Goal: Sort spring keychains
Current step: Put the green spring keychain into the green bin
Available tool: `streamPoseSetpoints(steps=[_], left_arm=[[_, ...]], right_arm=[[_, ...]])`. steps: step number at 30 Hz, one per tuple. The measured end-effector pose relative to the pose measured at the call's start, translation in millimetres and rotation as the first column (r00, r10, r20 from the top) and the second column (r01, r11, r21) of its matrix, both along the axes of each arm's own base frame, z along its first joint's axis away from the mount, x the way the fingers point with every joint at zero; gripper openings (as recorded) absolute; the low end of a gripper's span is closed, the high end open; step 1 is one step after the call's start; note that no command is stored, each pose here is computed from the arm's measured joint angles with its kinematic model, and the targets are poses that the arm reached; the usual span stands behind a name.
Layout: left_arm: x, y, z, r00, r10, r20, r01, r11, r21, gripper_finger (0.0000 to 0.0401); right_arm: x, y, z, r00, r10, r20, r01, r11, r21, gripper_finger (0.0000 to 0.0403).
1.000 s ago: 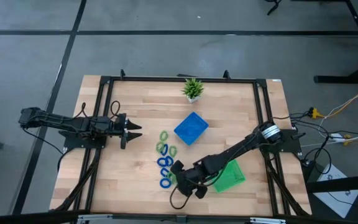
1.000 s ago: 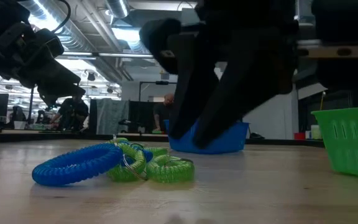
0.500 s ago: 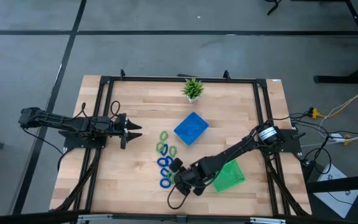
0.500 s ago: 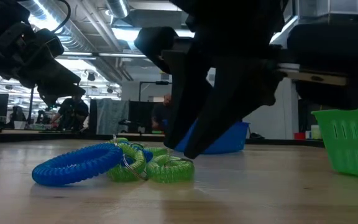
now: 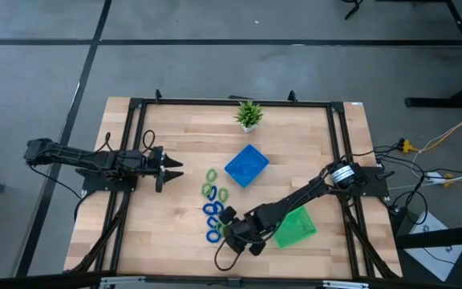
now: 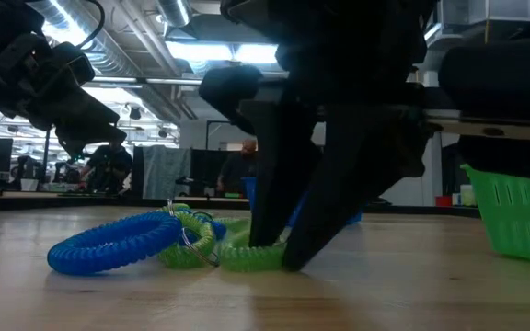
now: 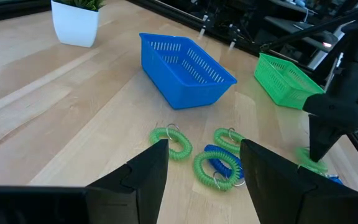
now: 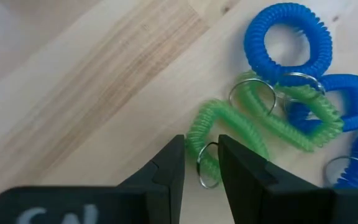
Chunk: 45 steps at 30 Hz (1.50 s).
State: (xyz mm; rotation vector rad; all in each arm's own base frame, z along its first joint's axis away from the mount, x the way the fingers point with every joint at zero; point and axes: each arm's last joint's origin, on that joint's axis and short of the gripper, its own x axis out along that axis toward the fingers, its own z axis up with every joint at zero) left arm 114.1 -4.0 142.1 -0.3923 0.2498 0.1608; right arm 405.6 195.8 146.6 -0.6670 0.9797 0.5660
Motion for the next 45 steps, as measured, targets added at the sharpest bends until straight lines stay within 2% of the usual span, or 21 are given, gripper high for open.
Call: streamPoseSetpoints(steps=[3, 11, 15, 21, 24, 27, 34, 45], left_arm=[[0.0, -0.1, -0.1, 1.0, -0.001, 0.0, 0.001, 1.0, 0.0, 0.0194], [0.0, -0.1, 0.0, 1.0, -0.001, 0.0, 0.001, 1.0, 0.0, 0.0194], [0.0, 0.0, 0.0, 1.0, -0.001, 0.0, 0.001, 1.0, 0.0, 0.0194], [0.0, 0.0, -0.1, 1.0, -0.001, -0.001, 0.001, 1.0, 0.0, 0.0194], [0.0, 0.0, -0.1, 1.0, -0.001, -0.001, 0.001, 1.0, 0.0, 0.0194], [0.0, -0.1, -0.2, 1.0, -0.001, -0.001, 0.001, 1.0, 0.0, 0.0194], [0.0, 0.0, 0.0, 1.0, -0.001, 0.0, 0.001, 1.0, 0.0, 0.0194], [0.0, -0.1, -0.2, 1.0, -0.001, -0.001, 0.001, 1.0, 0.0, 0.0194]], right_arm=[[0.0, 0.1, 0.0, 1.0, 0.008, -0.01, -0.008, 1.0, 0.023, 0.0097], [0.6, 0.4, 0.0, 1.0, -0.004, 0.009, 0.004, 1.0, 0.007, 0.0097], [0.9, 0.6, 0.0, 0.995, -0.097, -0.009, 0.098, 0.993, 0.061, 0.0097], [0.9, -3.3, -0.6, 0.988, -0.115, -0.102, 0.131, 0.976, 0.176, 0.0097], [1.3, -7.2, -1.1, 0.98, -0.146, -0.135, 0.17, 0.966, 0.195, 0.0094], [2.1, -11.4, -1.3, 0.974, -0.168, -0.152, 0.197, 0.961, 0.196, 0.008], [3.7, -19.5, -1.4, 0.963, -0.203, -0.176, 0.236, 0.952, 0.194, 0.0009], [6.0, -24.9, 1.0, 0.958, -0.218, -0.186, 0.251, 0.952, 0.177, 0.0004]])
